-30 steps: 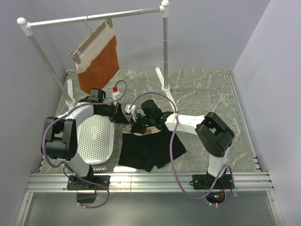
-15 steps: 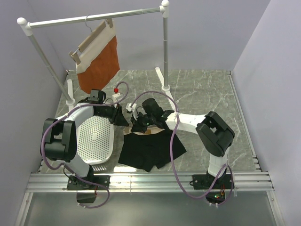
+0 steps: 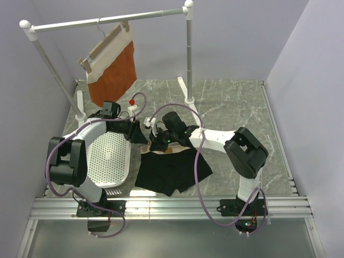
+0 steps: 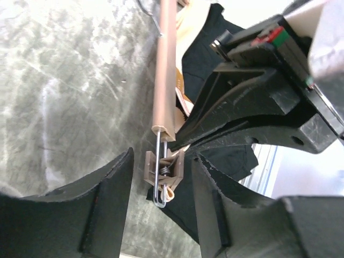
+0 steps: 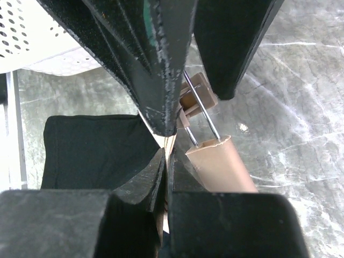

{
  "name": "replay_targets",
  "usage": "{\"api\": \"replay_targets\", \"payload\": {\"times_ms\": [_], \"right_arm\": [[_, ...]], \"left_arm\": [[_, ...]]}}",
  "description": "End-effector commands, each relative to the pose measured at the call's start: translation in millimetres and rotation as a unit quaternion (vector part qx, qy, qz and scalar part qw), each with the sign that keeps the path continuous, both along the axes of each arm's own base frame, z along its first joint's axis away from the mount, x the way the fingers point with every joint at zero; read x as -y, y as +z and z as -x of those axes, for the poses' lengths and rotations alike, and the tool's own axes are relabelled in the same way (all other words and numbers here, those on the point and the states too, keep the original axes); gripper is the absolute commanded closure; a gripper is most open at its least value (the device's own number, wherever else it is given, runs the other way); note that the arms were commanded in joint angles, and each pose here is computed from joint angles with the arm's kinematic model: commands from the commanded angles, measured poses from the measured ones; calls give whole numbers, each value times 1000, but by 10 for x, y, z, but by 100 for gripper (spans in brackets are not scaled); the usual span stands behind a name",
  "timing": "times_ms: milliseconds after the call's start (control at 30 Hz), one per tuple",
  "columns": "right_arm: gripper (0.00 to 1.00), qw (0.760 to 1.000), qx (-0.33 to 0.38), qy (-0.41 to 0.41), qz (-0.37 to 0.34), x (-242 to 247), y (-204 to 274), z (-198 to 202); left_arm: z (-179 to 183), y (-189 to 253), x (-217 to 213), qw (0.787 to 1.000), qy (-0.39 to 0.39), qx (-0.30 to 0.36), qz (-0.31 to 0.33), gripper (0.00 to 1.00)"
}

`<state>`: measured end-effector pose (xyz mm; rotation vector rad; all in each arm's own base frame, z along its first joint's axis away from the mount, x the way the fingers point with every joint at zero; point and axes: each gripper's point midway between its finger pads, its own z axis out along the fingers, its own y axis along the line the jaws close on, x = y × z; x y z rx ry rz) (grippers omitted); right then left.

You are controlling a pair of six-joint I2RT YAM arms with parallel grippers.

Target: Clip the underwear to the hanger

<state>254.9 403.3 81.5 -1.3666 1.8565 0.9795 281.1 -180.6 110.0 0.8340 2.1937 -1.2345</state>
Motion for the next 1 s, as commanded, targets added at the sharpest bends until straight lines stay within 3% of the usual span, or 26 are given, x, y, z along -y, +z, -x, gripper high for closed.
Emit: {"api": "replay_targets", "payload": {"times_ms": [0,300,433,533,800,967], "right_arm": [[99,999,20,-1,-25,-109,227,-129],[87,1000,18,-24,-7,-67,197,-181],[67,999,8,-32,9,-67,132,-208],[59,999,12,-41,9,-66,172,-240],[60,997,-6,-78,0,175,664,-234],[61,987,-47,-155,-15,920,843,-359]], "left_arm": [[-106,117,-1,999,21,23,-6,48],[-291,130,-105,994,77,59,-41,46],[-292,140,-110,994,79,57,-43,46],[-288,166,-115,994,82,60,-43,46],[-308,363,-113,991,80,96,-37,45],[-239,408,-30,991,47,117,-39,45]]}}
